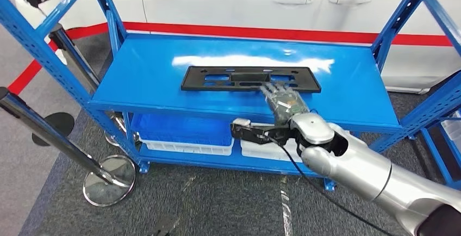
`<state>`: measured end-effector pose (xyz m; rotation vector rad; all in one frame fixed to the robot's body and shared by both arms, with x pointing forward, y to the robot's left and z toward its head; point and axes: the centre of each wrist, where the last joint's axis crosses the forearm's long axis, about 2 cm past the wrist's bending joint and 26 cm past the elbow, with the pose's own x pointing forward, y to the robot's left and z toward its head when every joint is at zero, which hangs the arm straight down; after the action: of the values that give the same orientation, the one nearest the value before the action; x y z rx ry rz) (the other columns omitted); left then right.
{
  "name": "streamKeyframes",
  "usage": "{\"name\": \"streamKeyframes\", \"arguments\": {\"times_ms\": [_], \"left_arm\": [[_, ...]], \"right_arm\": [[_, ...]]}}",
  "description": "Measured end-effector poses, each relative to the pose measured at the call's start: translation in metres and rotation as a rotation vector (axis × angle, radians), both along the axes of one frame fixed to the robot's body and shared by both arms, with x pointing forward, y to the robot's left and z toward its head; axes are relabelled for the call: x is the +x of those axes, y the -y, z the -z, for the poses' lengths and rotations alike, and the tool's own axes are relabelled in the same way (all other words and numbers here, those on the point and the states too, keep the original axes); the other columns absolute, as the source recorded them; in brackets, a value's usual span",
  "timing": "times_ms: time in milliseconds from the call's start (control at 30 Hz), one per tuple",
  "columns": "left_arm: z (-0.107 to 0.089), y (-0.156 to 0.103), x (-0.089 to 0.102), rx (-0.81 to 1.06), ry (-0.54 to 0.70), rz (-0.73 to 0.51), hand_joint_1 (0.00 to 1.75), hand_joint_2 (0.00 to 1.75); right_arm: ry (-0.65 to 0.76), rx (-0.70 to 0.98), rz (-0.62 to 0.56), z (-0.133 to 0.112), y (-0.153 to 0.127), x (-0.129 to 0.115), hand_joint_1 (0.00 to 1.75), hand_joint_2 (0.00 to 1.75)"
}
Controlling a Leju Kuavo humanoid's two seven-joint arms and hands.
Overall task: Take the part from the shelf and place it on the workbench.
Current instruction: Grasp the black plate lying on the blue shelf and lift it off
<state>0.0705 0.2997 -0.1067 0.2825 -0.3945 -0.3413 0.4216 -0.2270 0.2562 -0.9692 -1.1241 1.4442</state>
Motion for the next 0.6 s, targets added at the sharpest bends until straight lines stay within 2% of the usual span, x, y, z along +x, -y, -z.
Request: {"name": "streamKeyframes", "arguments": {"times_ms": [167, 400, 600], "left_arm": [[0.0, -0.001, 0.001, 0.007, -0.007, -0.001, 0.0, 0.0], [-0.001, -0.004, 0.005, 0.018, 0.014, 0.007, 0.0, 0.0], [-0.005, -0.005, 0.026, 0.032, 0.057, 0.044, 0.0, 0.0]], "right_arm": [[0.011, -0.004, 0.01, 0.0, 0.004, 0.001, 0.0, 1.75], [0.086, 0.02, 0.02, -0.016, 0.006, 0.006, 0.0, 1.75], [0.169, 0.034, -0.007, -0.036, -0.005, 0.009, 0.0, 1.75]]}}
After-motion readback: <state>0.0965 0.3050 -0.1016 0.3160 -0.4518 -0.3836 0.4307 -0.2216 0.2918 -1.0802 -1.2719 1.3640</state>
